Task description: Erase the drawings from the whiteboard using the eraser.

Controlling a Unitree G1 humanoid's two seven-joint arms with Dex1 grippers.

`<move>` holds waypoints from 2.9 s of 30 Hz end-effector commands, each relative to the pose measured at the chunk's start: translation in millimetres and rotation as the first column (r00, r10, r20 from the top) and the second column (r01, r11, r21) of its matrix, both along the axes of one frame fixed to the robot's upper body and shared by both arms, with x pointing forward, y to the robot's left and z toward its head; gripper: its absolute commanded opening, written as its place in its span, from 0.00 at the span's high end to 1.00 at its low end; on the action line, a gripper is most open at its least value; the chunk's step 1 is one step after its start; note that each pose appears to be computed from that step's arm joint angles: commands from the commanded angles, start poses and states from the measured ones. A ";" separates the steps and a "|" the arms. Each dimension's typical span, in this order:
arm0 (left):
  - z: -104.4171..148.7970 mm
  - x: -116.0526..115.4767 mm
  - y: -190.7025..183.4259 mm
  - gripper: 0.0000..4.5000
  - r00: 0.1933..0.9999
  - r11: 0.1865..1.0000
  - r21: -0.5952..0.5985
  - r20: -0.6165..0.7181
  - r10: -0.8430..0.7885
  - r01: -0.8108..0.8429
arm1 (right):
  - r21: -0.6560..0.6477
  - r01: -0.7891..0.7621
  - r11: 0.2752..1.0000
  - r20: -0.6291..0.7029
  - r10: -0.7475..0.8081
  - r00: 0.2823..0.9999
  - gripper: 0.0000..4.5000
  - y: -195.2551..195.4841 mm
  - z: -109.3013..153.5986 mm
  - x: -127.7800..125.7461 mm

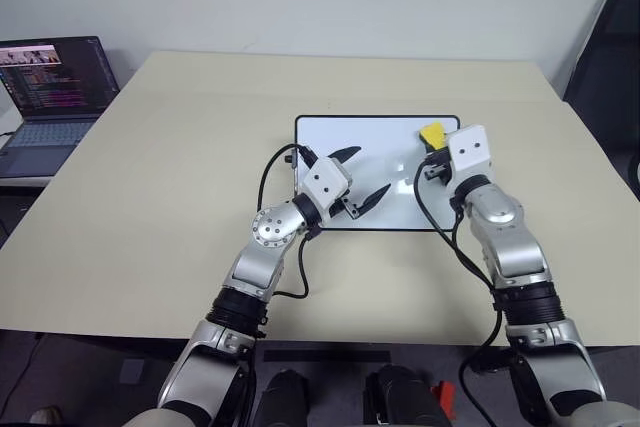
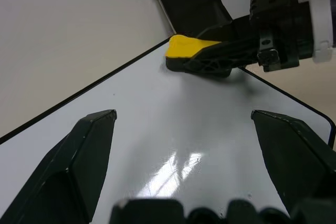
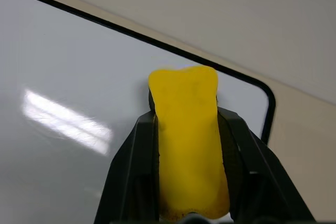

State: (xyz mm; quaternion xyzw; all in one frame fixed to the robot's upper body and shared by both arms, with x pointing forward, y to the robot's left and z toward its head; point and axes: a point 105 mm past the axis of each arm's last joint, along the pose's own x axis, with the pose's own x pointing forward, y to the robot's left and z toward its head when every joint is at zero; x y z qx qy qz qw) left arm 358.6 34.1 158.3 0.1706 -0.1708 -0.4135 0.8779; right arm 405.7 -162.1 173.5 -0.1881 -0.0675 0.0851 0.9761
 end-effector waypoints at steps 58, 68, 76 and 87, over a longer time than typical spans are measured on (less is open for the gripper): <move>7.8 -8.6 7.4 0.00 1.000 1.000 0.003 0.021 0.010 -0.010 | 0.015 -0.120 0.993 -0.071 0.120 0.990 0.75 32.2 -9.9 25.0; 6.5 -12.0 5.3 0.00 1.000 1.000 0.001 0.017 0.005 -0.005 | 0.029 -0.145 0.989 -0.098 0.147 0.984 0.75 37.9 -28.4 10.4; 6.4 -12.5 3.5 0.00 1.000 1.000 0.003 0.011 -0.003 0.003 | 0.122 -0.216 0.969 -0.155 0.234 0.960 0.75 49.9 -48.2 -23.3; 6.0 -10.6 4.4 0.00 1.000 1.000 0.006 0.007 -0.001 0.001 | 0.136 -0.201 0.970 -0.149 0.221 0.964 0.75 44.6 -42.1 -21.6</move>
